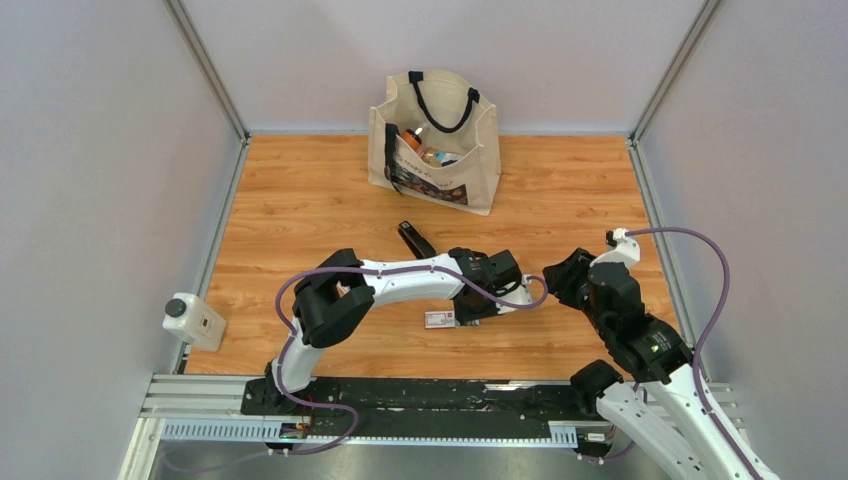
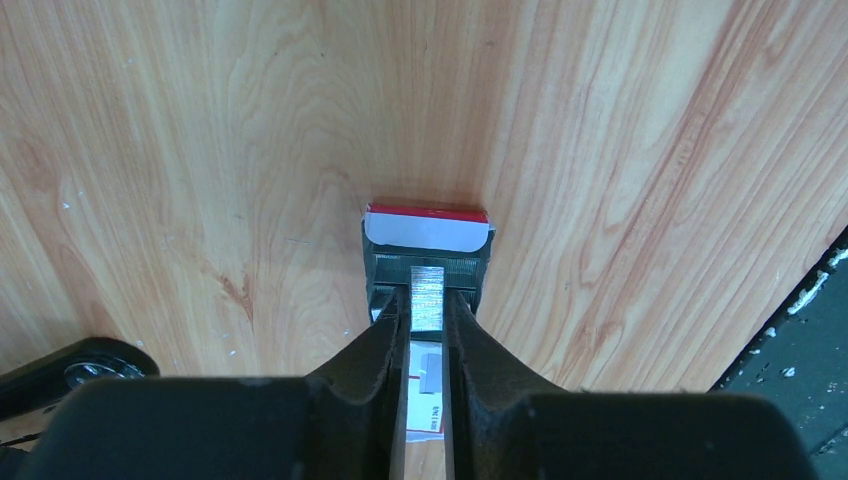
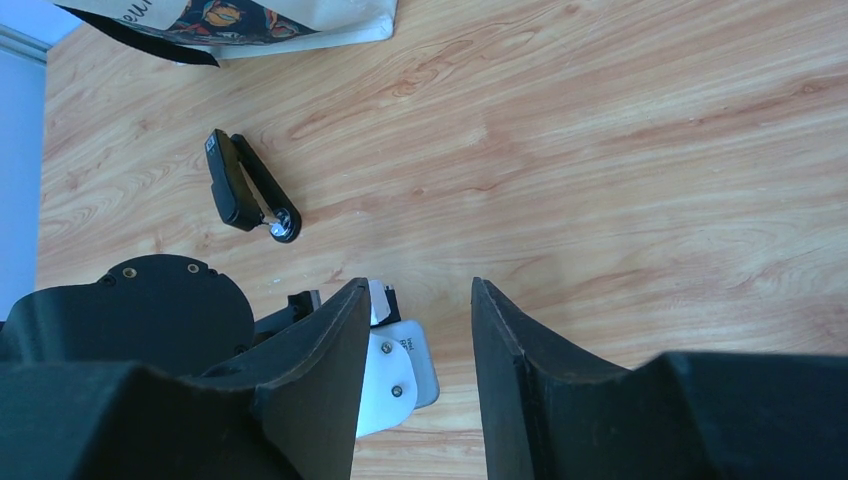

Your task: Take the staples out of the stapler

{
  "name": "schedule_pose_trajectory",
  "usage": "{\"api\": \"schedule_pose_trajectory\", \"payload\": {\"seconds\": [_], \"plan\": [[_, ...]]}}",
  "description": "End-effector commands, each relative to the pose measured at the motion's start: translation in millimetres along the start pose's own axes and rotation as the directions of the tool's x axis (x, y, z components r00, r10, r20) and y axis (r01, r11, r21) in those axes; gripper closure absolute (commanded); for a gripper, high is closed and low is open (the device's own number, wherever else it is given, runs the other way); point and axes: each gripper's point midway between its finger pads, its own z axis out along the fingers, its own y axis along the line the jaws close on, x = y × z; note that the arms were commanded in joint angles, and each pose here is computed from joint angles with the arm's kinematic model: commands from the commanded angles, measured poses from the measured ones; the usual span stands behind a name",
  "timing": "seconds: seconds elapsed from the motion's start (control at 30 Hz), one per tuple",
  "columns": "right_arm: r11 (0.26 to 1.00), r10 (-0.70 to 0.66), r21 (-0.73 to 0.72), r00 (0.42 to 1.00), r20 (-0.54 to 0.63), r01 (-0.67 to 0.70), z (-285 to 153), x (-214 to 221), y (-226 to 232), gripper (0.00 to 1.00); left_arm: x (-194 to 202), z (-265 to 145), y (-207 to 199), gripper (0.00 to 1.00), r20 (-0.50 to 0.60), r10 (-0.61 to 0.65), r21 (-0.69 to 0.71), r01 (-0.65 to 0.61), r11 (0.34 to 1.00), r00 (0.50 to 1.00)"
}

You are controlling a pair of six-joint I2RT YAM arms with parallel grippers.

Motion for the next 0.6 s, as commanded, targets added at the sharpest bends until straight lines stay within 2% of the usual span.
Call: {"api": "schedule_pose_trajectory", "payload": {"seconds": [0.0, 0.1, 0.23, 0.4, 0.5, 0.57], "plan": [[0.999, 0.01, -0.033, 0.999, 0.036, -0.009, 0, -10, 8, 0.55, -11, -8, 0, 0.87, 0.014, 0.025, -0.007, -0.025, 1.0, 1.0], [0.999, 0.014, -0.041, 0.999, 0.044, -0.012, -3, -14, 10, 0.55, -12, -16, 0, 0.91, 0.015, 0.029, -0.006, -0.029, 1.0, 0.999], [0.998, 0.02, -0.052, 0.998, 0.061, -0.016, -8, -22, 15, 0.55, -20, -42, 4, 0.93, 0.056, 0.038, -0.027, -0.036, 0.999, 0.998], [0.996, 0.036, -0.082, 0.996, 0.087, -0.029, -16, -37, 25, 0.55, -40, -107, 12, 0.94, 0.18, -0.005, -0.03, 0.01, 1.0, 0.984], [0.994, 0.051, -0.105, 0.993, 0.104, -0.04, -22, -46, 32, 0.54, -50, -156, 24, 0.94, 0.282, -0.093, 0.011, 0.094, 0.996, 0.955], [0.988, 0.068, -0.148, 0.99, 0.123, -0.049, -27, -54, 41, 0.52, -57, -197, 36, 0.94, 0.386, -0.162, 0.066, 0.148, 0.987, 0.908]]}}
